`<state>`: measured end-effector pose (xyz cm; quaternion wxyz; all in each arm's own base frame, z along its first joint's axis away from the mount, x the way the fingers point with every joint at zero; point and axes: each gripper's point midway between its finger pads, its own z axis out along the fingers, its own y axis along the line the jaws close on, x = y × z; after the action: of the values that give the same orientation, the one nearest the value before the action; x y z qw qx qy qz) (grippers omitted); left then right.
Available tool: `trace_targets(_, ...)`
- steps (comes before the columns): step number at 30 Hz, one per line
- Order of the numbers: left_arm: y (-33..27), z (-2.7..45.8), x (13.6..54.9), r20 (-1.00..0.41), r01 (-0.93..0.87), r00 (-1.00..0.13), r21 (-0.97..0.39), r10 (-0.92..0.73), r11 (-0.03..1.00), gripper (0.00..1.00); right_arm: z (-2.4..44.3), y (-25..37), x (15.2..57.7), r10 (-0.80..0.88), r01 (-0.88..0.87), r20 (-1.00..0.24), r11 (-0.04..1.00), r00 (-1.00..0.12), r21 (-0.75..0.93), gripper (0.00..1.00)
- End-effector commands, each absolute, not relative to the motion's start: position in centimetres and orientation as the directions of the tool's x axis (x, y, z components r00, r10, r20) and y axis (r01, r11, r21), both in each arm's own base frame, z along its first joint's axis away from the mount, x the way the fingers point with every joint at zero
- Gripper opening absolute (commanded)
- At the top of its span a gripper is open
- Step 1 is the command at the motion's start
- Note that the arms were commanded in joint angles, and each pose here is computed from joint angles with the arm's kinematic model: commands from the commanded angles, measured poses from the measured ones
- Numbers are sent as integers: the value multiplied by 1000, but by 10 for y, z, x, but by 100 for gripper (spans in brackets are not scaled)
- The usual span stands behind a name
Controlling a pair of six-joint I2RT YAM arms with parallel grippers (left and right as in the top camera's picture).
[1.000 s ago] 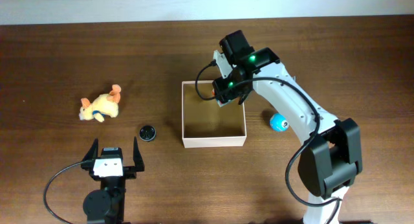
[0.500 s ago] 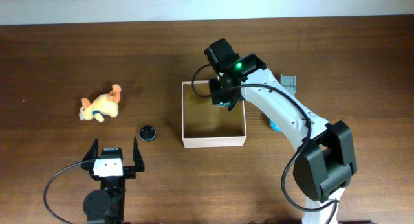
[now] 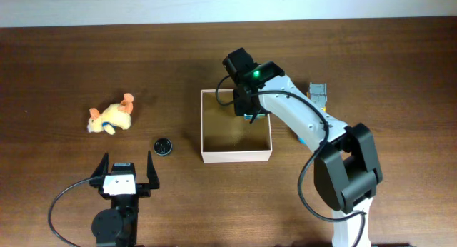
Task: Pack container
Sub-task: 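Carry the cube over the pink box with the right gripper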
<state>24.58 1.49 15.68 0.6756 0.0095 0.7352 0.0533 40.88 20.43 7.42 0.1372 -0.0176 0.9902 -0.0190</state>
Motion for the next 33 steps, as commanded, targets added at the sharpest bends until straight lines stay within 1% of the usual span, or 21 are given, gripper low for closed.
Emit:
trace_targets(1,15,156,245,-991,-57,-88,110,105,992,99,77,204,415,-22,-6,-300,999,-954,-53,34)
trace_targets(7,15,156,245,-991,-57,-88,110,105,992,99,77,205,416,-21,-6,-304,999,-952,-51,35)
trace_targets(8,15,156,245,-991,-57,-88,110,105,992,99,77,205,416,-21,-6,-304,999,-952,-51,43)
trace_targets(10,15,156,245,-991,-57,-88,110,105,992,99,77,205,416,-21,-6,-305,999,-952,-51,52)
trace_targets(12,15,156,245,-991,-57,-88,110,105,992,99,77,205,416,-21,-6,-305,999,-952,-51,59)
trace_targets(22,15,156,245,-991,-57,-88,110,105,992,99,77,206,418,-20,-6,-311,999,-950,-46,73)
trace_targets(23,15,156,245,-991,-57,-88,110,105,992,99,77,207,418,-20,-8,-310,999,-950,-41,76)
trace_targets(26,15,156,245,-991,-57,-88,110,105,992,99,77,215,415,-27,-26,-296,1000,-955,-7,79)
trace_targets(28,15,156,245,-991,-57,-88,110,105,992,99,76,225,412,-60,-71,-282,997,-957,28,82)
trace_targets(33,15,156,245,-991,-57,-88,110,105,992,99,77,254,403,-177,-206,-289,976,-941,74,81)
